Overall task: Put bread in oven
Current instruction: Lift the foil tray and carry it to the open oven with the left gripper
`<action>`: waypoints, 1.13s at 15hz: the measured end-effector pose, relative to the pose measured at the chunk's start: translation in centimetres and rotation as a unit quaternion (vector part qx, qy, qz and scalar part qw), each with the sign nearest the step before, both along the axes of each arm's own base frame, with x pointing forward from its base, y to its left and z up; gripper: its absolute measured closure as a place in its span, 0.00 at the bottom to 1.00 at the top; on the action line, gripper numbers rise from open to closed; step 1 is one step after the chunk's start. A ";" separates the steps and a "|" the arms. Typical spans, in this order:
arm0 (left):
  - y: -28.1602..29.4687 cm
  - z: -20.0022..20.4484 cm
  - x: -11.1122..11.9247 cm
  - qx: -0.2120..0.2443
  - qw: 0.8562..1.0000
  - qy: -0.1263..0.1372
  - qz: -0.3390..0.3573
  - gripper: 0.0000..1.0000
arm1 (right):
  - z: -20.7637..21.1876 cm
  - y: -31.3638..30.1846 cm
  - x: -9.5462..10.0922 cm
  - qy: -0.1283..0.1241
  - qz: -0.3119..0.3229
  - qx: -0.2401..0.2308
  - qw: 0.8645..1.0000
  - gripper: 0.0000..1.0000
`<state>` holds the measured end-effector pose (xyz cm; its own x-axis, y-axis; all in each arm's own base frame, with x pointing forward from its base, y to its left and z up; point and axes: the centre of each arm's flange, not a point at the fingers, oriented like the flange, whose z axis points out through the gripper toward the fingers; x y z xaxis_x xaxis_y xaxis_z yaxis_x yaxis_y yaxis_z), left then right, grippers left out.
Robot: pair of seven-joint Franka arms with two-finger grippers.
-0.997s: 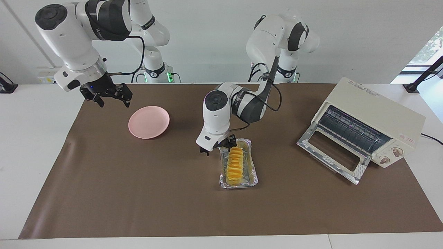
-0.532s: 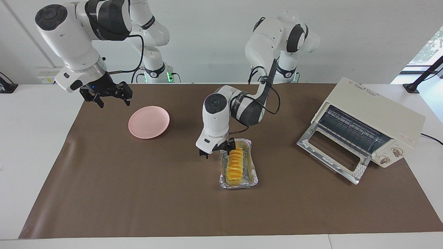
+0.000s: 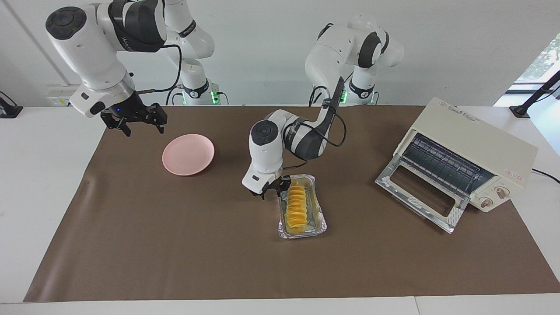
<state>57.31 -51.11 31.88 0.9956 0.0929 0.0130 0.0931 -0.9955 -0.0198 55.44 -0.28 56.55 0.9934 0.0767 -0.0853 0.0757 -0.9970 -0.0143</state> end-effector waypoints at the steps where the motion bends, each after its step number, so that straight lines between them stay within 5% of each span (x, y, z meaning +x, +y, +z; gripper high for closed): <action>1: 0.2 0.0 0.2 0.001 1.000 -0.001 0.003 0.49 | 0.0 0.0 0.0 0.000 0.000 0.000 1.000 0.00; 4: 0.7 -0.3 0.5 0.005 1.000 0.000 0.008 0.86 | 0.5 0.1 -0.2 -0.005 0.001 0.000 1.000 0.00; 7: 1.3 -0.8 0.7 0.012 1.000 0.002 0.017 0.98 | 0.7 0.2 -0.3 -0.006 0.002 0.000 1.000 0.00; 12: 5.8 0.6 3.7 0.036 0.997 -0.004 0.068 0.98 | 0.7 0.2 -0.3 -0.006 0.002 0.000 1.000 0.00; 17: 15.3 8.6 7.5 0.049 0.986 0.000 0.157 0.98 | 0.7 0.2 -0.3 -0.006 0.002 0.000 1.000 0.00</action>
<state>64.79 -35.81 40.52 0.9177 0.3956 0.0369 0.3971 -0.9107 -0.1137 55.12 -0.07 57.25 0.9941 0.0802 -0.0727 0.0795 -0.9968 -0.0127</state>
